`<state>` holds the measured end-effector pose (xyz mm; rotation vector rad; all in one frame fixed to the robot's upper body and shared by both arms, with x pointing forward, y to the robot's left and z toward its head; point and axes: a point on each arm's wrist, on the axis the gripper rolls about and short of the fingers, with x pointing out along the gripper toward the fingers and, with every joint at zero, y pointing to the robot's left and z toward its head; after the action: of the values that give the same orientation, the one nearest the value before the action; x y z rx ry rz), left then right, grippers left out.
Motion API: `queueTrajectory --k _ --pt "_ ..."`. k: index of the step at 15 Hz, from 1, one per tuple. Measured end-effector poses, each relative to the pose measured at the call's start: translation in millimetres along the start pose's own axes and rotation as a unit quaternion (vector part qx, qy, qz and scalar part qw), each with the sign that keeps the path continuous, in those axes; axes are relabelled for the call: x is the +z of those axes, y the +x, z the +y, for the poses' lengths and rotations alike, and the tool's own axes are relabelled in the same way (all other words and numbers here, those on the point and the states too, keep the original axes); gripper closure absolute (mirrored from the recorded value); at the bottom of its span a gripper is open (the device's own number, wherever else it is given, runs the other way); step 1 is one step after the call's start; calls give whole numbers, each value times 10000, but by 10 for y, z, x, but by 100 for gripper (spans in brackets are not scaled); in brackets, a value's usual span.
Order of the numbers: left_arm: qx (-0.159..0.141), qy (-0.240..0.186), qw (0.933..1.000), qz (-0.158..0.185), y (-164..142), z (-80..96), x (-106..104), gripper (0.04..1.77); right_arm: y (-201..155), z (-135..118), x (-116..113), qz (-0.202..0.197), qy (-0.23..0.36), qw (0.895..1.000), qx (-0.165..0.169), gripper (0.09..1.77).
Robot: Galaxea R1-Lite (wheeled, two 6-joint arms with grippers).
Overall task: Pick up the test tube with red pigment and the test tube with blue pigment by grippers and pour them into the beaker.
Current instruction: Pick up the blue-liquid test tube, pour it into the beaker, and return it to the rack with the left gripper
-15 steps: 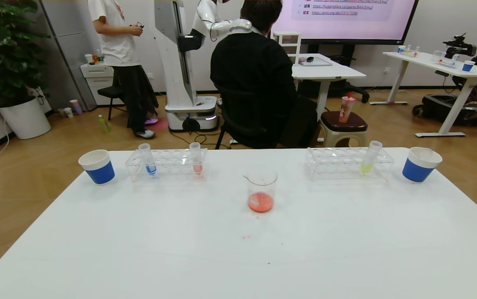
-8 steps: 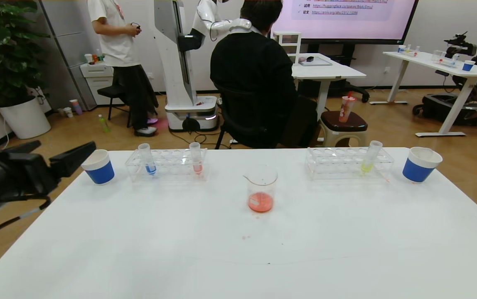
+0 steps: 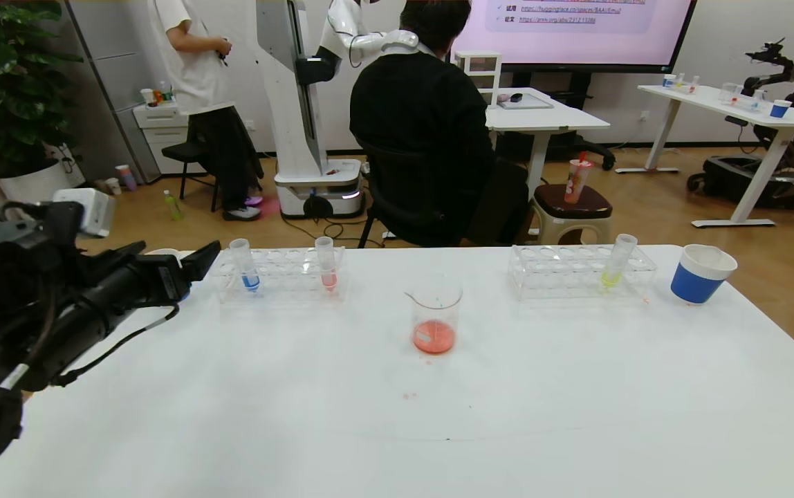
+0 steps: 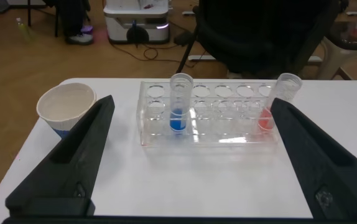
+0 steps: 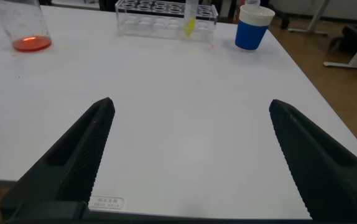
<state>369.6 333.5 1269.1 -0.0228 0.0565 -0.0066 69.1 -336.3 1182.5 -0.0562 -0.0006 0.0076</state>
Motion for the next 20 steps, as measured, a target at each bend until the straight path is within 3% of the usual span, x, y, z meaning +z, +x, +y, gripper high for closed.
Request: queueTrajectory --k 6,9,20 --pt "119 -5 9999 -45 436 1 -638 6 0 0 0 0 0 10000 -2 12" --pt "173 -49 9998 132 597 17 -897 6 0 0 0 0 2 10000 -2 12" --pt "160 -38 9997 -163 1308 -9 -992 6 0 0 0 0 0 10000 -4 12"
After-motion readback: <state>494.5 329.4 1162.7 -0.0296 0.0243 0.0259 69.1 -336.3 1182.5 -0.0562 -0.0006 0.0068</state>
